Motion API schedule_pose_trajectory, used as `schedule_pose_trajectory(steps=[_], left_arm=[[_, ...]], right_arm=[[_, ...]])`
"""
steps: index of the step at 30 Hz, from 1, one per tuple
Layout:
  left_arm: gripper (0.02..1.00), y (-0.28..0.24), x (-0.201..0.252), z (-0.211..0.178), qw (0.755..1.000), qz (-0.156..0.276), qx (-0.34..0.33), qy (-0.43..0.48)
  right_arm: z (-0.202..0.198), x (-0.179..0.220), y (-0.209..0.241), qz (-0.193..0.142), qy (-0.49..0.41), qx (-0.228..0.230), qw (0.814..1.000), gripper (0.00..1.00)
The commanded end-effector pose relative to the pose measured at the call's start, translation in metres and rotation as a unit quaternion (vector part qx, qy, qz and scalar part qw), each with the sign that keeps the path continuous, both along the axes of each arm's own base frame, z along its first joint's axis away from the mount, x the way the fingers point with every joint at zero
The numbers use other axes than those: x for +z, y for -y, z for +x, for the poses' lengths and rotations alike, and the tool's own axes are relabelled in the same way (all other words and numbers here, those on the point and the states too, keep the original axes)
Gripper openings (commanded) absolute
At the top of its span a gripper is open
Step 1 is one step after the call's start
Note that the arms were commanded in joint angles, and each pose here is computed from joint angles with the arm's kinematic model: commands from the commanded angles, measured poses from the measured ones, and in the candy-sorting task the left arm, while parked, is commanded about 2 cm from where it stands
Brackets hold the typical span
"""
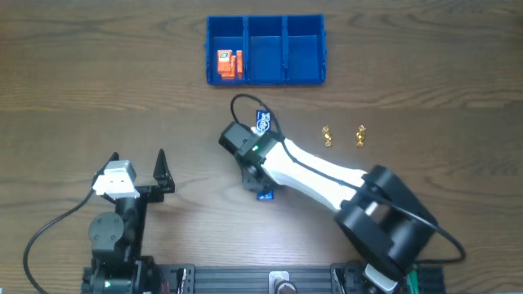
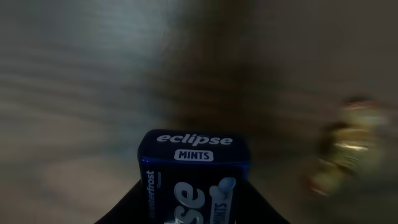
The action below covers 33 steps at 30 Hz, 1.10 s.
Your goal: Sort Candies Into Trays
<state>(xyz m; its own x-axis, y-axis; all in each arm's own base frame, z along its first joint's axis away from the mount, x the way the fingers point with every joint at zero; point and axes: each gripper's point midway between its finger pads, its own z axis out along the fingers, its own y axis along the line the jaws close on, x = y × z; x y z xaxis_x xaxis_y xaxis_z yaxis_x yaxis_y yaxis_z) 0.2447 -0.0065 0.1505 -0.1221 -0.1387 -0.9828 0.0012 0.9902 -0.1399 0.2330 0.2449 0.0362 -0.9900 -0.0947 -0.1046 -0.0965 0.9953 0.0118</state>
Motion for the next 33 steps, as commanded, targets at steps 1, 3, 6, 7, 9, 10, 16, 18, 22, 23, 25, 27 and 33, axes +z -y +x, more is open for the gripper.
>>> schedule_pose_trajectory(steps=[1,3,6,7,9,10,16,18,22,23,25,27,33], left_arm=[[0.998,-0.003,-0.017,-0.001,1.0,0.005,0.007,-0.025],[0.998,-0.003,-0.017,-0.001,1.0,0.006,0.007,-0.025],[0.998,-0.003,-0.017,-0.001,1.0,0.006,0.007,-0.025],[0.998,-0.003,-0.017,-0.001,1.0,0.005,0.007,-0.025],[0.998,-0.003,-0.017,-0.001,1.0,0.005,0.007,-0.025],[0.996,-0.003,-0.017,-0.001,1.0,0.005,0.007,-0.025],[0.998,-0.003,-0.017,-0.001,1.0,0.005,0.007,-0.025],[0.996,-0.003,-0.017,-0.001,1.0,0.005,0.007,-0.025],[0.998,-0.003,-0.017,-0.001,1.0,0.005,0.007,-0.025],[0.996,-0.003,-0.017,-0.001,1.0,0.005,0.007,-0.025],[0.998,-0.003,-0.017,-0.001,1.0,0.006,0.007,-0.025],[0.998,-0.003,-0.017,-0.001,1.0,0.005,0.007,-0.025],[0.998,-0.003,-0.017,-0.001,1.0,0.005,0.007,-0.025]], right_arm=[[0.089,0.16,0.01,0.03,0.19,-0.012,0.981,0.266],[0.129,0.216,0.016,0.024,0.255,-0.008,0.967,0.266],[0.175,0.248,0.022,0.022,0.301,-0.014,0.953,0.259],[0.196,0.252,0.025,0.019,0.314,-0.016,0.949,0.259],[0.238,0.247,0.026,0.016,0.333,-0.017,0.943,0.257],[0.256,0.239,0.023,0.022,0.337,-0.012,0.941,0.259],[0.317,0.166,0.013,0.029,0.333,-0.017,0.942,0.255],[0.324,0.145,0.007,0.039,0.32,-0.012,0.946,0.259],[0.328,0.125,0.005,0.036,0.31,-0.01,0.95,0.261],[0.329,0.122,0.005,0.035,0.309,-0.011,0.95,0.266],[0.33,0.117,0.008,0.028,0.307,-0.016,0.951,0.266],[0.333,0.108,0.014,0.021,0.301,-0.02,0.953,0.268],[0.332,0.103,0.014,0.02,0.296,-0.019,0.955,0.568]])
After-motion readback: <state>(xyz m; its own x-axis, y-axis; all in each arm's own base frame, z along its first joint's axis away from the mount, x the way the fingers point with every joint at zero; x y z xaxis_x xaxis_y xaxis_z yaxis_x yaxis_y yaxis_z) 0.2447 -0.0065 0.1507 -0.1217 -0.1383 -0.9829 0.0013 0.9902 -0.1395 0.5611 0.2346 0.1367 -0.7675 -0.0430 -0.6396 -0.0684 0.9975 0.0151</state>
